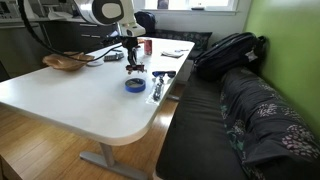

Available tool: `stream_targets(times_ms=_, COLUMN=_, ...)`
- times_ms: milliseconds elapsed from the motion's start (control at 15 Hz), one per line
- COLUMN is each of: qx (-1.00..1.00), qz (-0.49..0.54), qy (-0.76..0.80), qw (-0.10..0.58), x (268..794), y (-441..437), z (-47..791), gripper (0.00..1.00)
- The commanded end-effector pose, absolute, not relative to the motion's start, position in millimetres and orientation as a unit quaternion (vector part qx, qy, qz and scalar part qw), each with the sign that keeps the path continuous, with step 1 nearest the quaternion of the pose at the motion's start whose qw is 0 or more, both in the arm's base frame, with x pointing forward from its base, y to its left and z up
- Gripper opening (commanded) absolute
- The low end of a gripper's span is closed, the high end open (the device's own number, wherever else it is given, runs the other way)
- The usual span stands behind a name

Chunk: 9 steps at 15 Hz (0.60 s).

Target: Place the toy cart next to the blue tape

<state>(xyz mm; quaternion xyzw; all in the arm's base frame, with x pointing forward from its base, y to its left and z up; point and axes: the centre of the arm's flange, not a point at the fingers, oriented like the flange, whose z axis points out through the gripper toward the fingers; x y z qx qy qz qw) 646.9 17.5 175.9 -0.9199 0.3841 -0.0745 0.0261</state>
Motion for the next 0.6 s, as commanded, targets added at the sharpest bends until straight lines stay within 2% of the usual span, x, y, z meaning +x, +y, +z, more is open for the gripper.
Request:
stream_targets(times_ms=0, qx=-0.919, qz=-0.077, qy=0.385, qw=0.029, x=645, y=16, z=169, gripper=0.01)
stream_targets(times_ms=533, qx=-0.915, qz=-0.075, qy=0.396, qw=0.026, x=649, y=6, z=167, gripper=0.01)
